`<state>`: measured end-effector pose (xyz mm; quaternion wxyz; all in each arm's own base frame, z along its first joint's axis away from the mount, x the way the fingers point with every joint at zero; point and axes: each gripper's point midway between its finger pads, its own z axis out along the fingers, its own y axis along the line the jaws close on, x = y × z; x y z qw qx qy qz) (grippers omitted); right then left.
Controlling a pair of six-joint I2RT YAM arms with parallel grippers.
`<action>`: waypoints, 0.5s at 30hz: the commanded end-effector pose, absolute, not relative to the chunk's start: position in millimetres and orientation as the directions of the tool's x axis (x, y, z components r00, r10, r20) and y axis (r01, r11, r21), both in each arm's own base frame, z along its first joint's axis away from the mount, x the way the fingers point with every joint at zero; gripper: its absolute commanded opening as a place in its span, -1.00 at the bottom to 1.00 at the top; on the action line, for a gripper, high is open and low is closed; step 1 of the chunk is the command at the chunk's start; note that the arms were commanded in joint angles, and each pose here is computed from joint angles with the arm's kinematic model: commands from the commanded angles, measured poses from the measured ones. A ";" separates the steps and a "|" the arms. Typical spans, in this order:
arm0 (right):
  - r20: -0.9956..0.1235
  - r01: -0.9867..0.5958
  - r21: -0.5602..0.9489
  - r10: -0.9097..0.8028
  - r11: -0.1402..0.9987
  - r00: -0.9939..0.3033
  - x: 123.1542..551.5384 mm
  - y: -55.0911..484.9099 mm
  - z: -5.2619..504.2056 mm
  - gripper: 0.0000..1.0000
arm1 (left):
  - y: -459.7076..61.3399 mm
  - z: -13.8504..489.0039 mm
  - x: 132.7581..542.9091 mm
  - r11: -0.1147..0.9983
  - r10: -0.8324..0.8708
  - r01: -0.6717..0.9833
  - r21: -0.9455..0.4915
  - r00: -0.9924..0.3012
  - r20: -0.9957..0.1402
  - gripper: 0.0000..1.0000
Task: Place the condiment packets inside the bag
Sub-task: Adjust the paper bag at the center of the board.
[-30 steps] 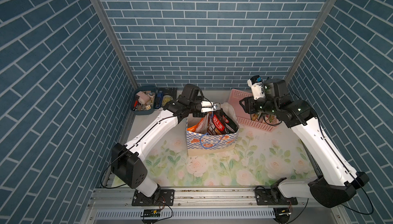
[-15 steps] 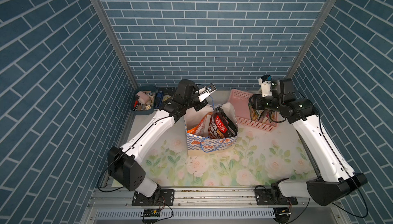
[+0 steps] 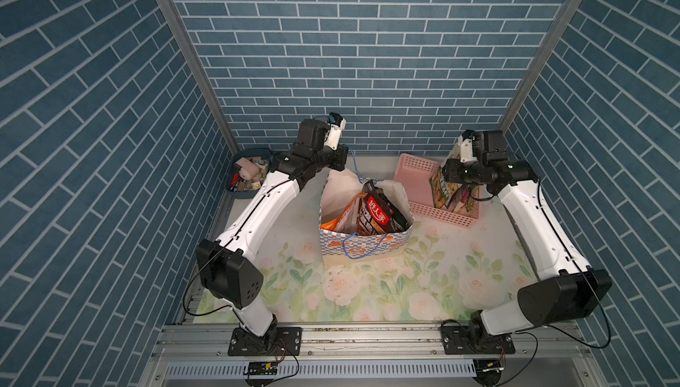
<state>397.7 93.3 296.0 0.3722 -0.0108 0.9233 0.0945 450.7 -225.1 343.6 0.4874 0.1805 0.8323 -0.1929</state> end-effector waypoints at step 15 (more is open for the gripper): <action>-0.805 -0.716 0.315 -0.225 0.623 -0.550 291.9 266.8 378.0 0.09 | -251.1 422.3 443.2 0.733 -0.015 0.661 -0.163 -0.224 -0.974 -1.00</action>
